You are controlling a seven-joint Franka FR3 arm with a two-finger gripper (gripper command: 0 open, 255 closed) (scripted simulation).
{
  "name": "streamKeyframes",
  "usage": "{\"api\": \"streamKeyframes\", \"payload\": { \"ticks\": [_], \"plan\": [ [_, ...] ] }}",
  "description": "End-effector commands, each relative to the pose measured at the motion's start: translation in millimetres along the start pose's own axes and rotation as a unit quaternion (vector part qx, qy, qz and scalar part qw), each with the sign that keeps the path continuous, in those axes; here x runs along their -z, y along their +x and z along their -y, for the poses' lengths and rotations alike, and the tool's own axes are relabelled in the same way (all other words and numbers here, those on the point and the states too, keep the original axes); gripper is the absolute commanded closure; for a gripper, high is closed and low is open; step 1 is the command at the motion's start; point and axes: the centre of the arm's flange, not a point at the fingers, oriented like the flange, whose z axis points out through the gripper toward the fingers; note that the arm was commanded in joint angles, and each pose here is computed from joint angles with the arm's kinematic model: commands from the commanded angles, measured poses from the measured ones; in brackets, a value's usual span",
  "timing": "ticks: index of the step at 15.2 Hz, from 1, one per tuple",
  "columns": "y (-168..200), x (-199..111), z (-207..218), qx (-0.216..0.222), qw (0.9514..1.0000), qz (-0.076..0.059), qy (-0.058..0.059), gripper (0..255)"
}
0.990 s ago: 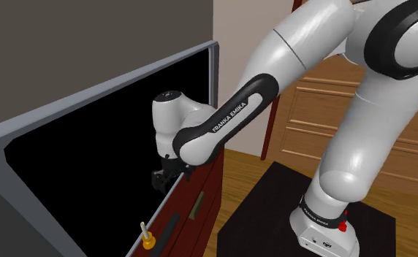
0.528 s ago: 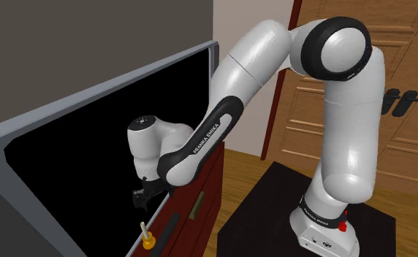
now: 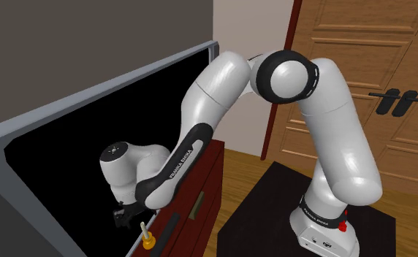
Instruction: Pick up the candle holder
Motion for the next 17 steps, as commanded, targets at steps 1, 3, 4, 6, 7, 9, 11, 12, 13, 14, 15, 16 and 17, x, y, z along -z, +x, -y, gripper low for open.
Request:
{"api": "streamKeyframes", "payload": {
  "ticks": [1, 3, 4, 6, 7, 9, 11, 12, 13, 14, 15, 16, 17],
  "plan": [
    [4, -22, 4, -0.005, 0.9999, 0.001, 0.010, 0],
    [3, -33, 4, -0.005, 0.9999, 0.001, 0.010, 0],
    [3, -38, 4, -0.005, 0.9999, 0.001, 0.010, 0],
    [3, -49, 4, -0.005, 0.9999, 0.001, 0.010, 0],
    [3, -52, 4, -0.005, 0.9999, 0.001, 0.010, 0],
    [2, -53, 4, -0.005, 0.9999, 0.002, 0.010, 255],
    [2, -59, 2, -0.005, 0.9999, 0.002, 0.010, 255],
    [7, -58, -8, -0.006, 0.9999, 0.002, 0.010, 255],
    [8, -56, -3, -0.005, 0.9999, 0.002, 0.010, 255],
    [5, -66, -6, -0.005, 0.9999, 0.002, 0.010, 255],
    [4, -64, -9, -0.005, 0.9999, 0.002, 0.010, 255],
    [3, -65, -10, -0.005, 0.9999, 0.002, 0.010, 255],
    [3, -66, -10, -0.005, 0.9999, 0.002, 0.010, 255]
  ]
}}
